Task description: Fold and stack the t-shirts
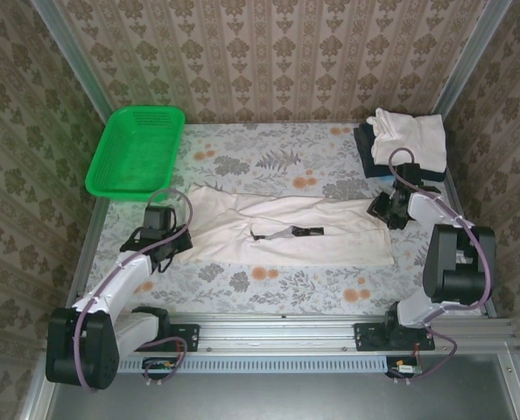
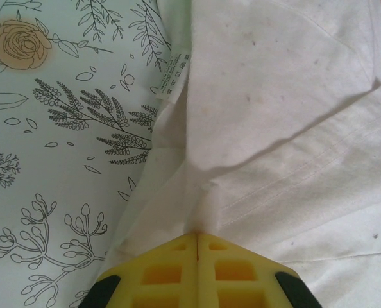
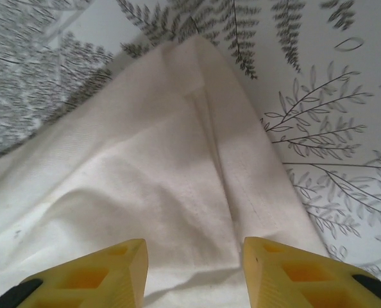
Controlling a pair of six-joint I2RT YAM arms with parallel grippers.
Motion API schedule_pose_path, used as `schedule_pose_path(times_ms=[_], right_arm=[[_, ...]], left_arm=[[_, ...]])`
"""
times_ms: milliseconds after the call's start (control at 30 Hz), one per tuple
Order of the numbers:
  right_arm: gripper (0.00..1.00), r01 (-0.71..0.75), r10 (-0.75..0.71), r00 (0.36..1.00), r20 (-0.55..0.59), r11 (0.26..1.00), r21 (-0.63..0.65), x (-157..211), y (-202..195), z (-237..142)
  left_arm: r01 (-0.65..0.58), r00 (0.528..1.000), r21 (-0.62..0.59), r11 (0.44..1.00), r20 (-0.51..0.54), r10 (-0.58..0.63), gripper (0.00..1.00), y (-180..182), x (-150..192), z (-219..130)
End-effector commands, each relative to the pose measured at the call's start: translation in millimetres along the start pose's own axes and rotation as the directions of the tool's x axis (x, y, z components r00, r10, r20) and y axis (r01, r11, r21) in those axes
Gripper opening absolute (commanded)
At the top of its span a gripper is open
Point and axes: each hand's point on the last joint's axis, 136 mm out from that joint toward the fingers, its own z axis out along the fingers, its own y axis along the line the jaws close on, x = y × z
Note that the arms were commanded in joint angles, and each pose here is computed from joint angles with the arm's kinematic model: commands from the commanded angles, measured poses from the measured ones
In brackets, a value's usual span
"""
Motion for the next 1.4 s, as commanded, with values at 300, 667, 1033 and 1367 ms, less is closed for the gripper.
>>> schedule_pose_path(times_ms=[300,667,1033,1367], right_arm=[[0.4,-0.005,0.01,0.998,-0.058,0.997,0.075,3.7,-0.5,30.1],[0.29,0.012,-0.011,1.0,-0.011,0.994,0.107,-9.0,-1.7,12.9],[0.21,0.021,-0.017,0.999,-0.037,0.994,0.103,-9.4,0.9,16.8],[0.08,0.012,-0.008,0.999,-0.045,0.997,0.082,-5.8,1.5,16.9]], left_arm=[[0.005,1.0,0.003,1.0,0.019,-0.006,0.0,-4.8,-10.1,1.8],[-0.004,1.0,-0.006,1.0,0.017,0.004,0.0,-4.9,-12.7,3.5],[-0.005,1.0,-0.025,1.0,0.023,0.006,0.0,-2.1,-15.7,3.3],[-0.009,1.0,-0.028,1.0,0.019,0.01,0.0,-3.4,-18.5,4.6]])
